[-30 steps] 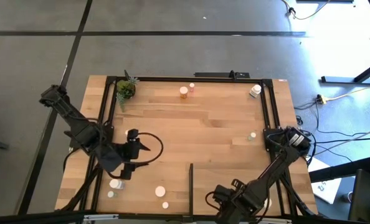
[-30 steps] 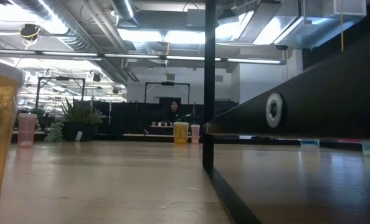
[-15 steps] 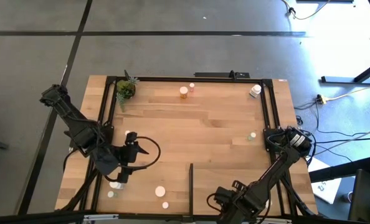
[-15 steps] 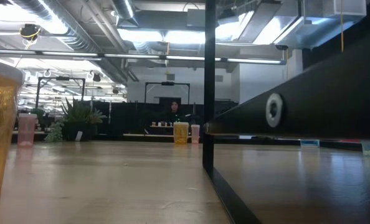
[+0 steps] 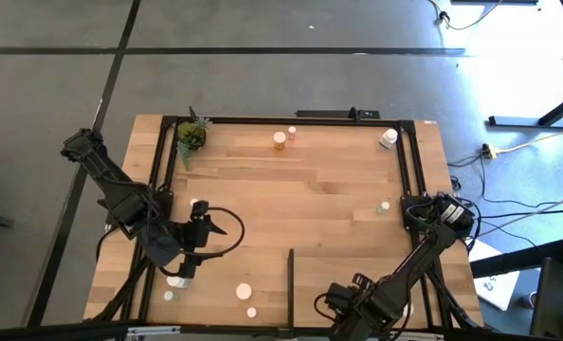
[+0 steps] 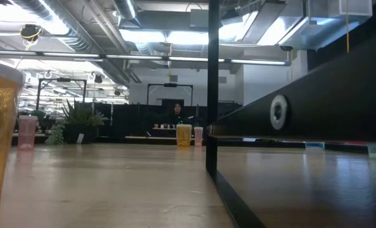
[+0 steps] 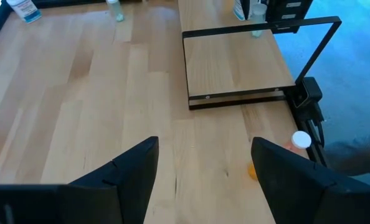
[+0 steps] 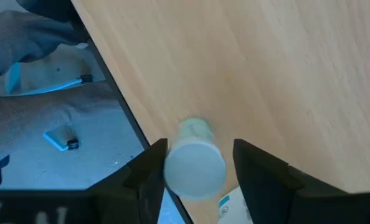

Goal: Pick and place medicine bottles onto shelf by color
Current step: Put the top left blue pill bottle on the shelf, then put the middle pink pill bottle on the shelf

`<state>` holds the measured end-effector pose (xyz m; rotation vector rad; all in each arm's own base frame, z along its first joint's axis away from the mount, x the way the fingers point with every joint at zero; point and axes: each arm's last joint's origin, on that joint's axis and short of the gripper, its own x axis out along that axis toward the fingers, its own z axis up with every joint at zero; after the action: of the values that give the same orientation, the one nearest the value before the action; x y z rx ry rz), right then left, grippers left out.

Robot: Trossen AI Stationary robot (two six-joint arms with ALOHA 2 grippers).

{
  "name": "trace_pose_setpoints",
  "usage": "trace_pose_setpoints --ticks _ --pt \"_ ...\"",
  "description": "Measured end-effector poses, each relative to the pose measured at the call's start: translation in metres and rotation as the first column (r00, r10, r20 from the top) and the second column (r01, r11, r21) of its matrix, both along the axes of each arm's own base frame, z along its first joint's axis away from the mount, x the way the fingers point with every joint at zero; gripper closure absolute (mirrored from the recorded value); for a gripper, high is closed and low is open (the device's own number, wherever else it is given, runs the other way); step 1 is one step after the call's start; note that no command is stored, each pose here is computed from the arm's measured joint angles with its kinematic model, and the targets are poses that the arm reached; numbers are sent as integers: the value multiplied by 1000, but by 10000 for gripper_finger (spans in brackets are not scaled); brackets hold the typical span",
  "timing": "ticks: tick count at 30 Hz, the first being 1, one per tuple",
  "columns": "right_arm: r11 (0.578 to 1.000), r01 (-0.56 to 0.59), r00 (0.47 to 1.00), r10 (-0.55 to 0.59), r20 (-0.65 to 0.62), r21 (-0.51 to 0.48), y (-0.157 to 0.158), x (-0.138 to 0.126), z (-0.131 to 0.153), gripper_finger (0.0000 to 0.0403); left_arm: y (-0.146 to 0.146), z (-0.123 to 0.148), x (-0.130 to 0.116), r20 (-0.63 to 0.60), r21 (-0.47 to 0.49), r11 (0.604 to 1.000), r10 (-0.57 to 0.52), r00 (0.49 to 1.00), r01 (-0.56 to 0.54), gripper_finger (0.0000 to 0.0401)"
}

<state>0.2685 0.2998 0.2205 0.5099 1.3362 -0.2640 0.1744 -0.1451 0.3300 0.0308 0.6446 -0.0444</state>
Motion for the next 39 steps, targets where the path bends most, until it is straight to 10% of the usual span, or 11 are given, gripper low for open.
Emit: trace_pose_setpoints --ticks 39 --pt "1000 21 1000 -21 12 -23 -4 6 23 222 0 0 0 -1 7 1000 -4 1000 4 151"
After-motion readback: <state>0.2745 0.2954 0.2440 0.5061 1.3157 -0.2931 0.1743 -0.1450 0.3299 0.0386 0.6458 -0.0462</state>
